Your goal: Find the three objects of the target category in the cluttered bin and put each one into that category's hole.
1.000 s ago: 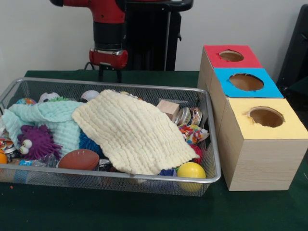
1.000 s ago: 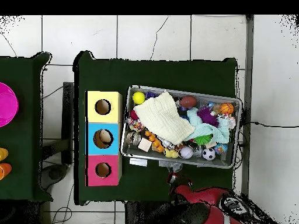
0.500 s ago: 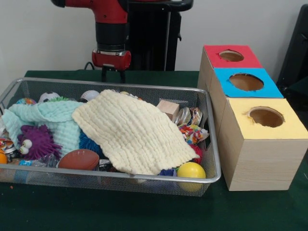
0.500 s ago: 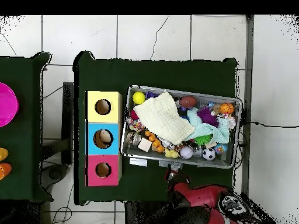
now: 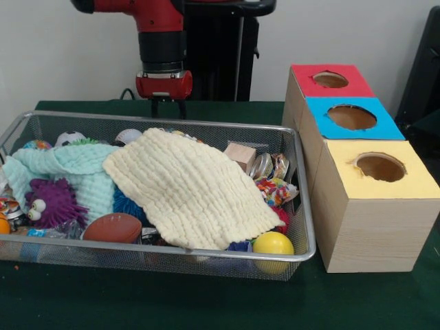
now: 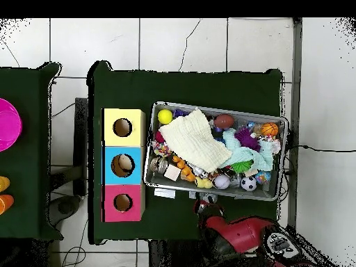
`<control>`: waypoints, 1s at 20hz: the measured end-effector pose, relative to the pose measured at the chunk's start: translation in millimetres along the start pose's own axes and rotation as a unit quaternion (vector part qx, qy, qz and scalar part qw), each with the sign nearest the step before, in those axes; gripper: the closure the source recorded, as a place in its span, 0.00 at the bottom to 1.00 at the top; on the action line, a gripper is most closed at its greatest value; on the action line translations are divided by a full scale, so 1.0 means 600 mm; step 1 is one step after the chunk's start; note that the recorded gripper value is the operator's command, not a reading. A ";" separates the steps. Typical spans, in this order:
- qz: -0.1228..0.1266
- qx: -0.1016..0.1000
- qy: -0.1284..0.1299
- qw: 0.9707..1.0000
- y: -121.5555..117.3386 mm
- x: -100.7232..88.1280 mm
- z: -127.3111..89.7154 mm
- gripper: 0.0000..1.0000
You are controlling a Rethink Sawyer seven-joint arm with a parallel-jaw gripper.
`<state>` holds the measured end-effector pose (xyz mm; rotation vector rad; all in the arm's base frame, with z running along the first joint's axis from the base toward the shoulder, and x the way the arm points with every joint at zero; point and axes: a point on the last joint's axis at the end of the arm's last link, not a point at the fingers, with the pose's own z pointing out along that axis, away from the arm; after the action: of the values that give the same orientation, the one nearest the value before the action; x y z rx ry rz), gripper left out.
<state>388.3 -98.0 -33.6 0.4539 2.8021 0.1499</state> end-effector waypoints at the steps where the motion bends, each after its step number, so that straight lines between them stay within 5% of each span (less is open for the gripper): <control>1: -0.002 -0.005 0.000 1.000 0.001 0.000 0.001 0.00; 6: -0.007 -0.016 -0.001 1.000 0.009 -0.001 0.005 0.00; 20: -0.003 -0.005 0.019 1.000 0.013 -0.008 0.010 0.00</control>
<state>396.7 -91.6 -37.2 0.4452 2.8391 0.1740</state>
